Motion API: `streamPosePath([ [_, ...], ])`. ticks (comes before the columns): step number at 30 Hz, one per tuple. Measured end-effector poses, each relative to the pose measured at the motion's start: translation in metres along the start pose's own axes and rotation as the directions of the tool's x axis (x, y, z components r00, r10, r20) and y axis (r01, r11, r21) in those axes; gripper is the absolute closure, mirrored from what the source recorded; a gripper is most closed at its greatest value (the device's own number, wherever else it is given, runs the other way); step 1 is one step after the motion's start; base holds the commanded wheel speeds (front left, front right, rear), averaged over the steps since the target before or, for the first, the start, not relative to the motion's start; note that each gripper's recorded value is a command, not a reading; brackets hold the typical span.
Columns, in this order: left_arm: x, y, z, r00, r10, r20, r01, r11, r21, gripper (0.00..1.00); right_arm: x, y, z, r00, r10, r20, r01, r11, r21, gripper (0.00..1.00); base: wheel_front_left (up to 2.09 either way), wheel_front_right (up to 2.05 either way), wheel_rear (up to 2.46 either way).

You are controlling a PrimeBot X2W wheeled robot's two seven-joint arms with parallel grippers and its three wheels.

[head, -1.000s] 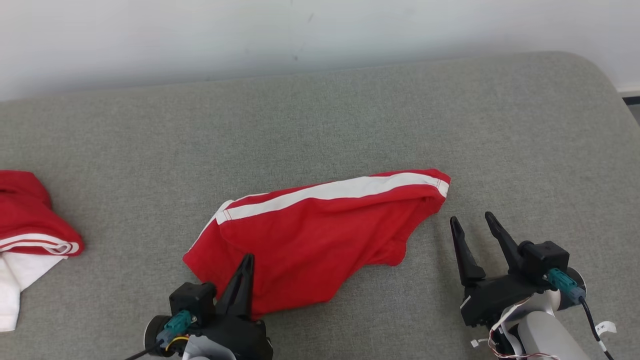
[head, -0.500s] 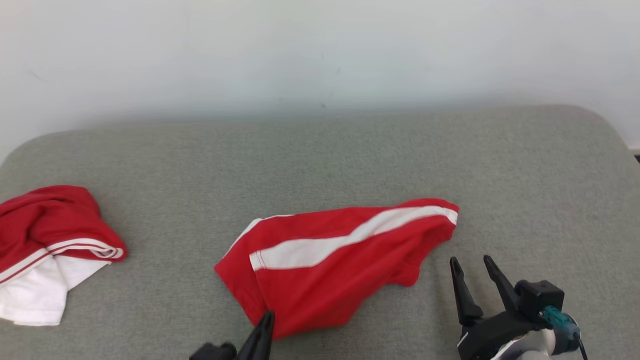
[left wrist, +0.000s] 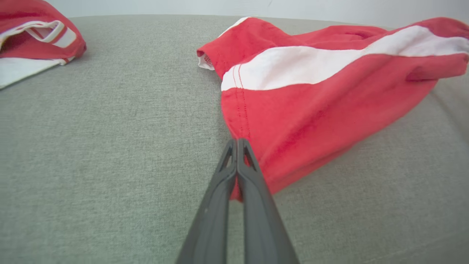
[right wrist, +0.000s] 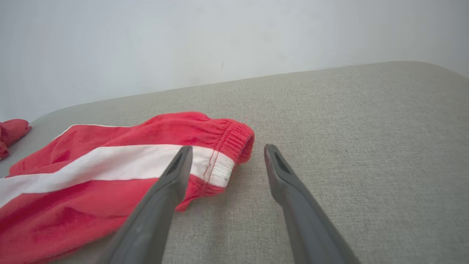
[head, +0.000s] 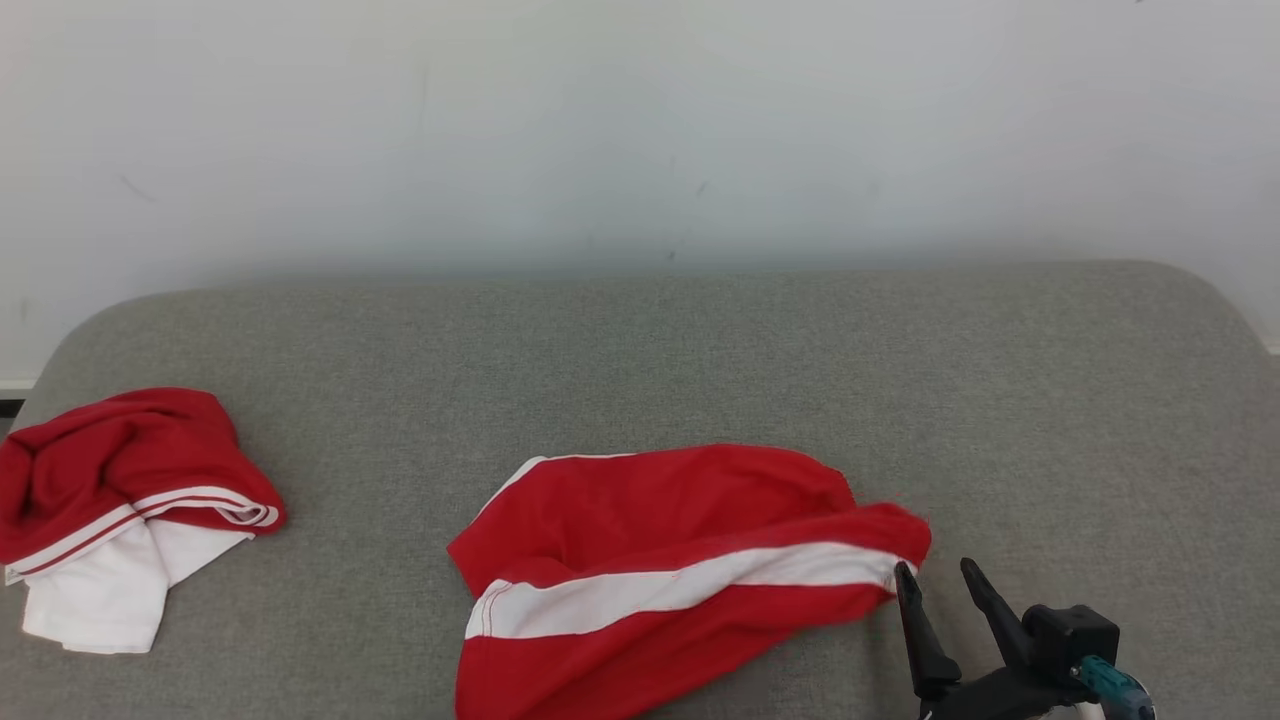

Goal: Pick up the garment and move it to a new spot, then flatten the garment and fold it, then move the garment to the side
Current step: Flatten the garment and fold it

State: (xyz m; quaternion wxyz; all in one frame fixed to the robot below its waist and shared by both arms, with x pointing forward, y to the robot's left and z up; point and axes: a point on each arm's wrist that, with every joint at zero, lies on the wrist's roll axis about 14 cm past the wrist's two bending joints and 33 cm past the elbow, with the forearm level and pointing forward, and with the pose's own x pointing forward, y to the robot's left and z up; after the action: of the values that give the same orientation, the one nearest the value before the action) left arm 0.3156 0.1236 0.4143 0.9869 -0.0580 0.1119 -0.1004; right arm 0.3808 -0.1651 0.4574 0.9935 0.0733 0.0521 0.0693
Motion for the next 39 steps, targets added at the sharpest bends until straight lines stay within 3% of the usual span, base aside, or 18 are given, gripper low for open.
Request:
streamPosePath([
  [5,-0.006,0.011,-0.019,0.997,0.041,-0.063,-0.039,0.999,0.036,1.00,-0.007,-0.004,-0.004,1.000,-0.011,-0.009,0.011,1.000,0.002,0.00,0.00,0.00,0.00],
  [6,-0.007,0.013,-0.022,0.996,0.051,-0.072,-0.048,0.998,0.042,0.67,-0.008,-0.004,-0.004,1.000,-0.012,-0.009,0.013,1.000,0.003,0.00,0.00,0.00,0.00],
  [7,-0.007,0.015,-0.023,0.995,0.061,-0.076,-0.058,0.997,0.044,0.45,-0.009,-0.005,-0.005,1.000,-0.017,-0.009,0.017,1.000,0.004,0.00,0.00,0.00,0.00],
  [8,-0.007,0.017,-0.024,0.994,0.069,-0.080,-0.066,0.997,0.045,0.00,-0.010,-0.007,-0.004,1.000,-0.023,-0.007,0.023,1.000,0.005,0.00,0.00,0.00,0.00],
  [12,-0.002,0.023,-0.010,0.995,0.099,-0.033,-0.097,0.994,0.045,0.00,-0.013,-0.015,0.002,0.999,-0.048,0.015,0.048,0.999,-0.011,0.00,0.00,0.00,0.00],
  [17,0.011,0.026,0.044,0.986,0.106,0.132,-0.115,0.991,0.063,0.00,-0.011,-0.018,0.025,0.994,-0.062,0.091,0.066,0.997,-0.041,0.00,0.00,0.00,0.00],
  [24,0.019,0.028,0.074,0.970,0.110,0.217,-0.129,0.989,0.073,0.00,-0.012,-0.011,0.043,0.987,-0.047,0.152,0.059,0.995,-0.075,0.00,0.00,0.00,0.00],
  [39,0.013,0.029,0.076,0.966,0.120,0.228,-0.139,0.988,0.071,0.00,-0.021,-0.005,0.035,0.990,-0.041,0.136,0.052,0.996,-0.079,0.00,0.00,0.00,0.00],
])
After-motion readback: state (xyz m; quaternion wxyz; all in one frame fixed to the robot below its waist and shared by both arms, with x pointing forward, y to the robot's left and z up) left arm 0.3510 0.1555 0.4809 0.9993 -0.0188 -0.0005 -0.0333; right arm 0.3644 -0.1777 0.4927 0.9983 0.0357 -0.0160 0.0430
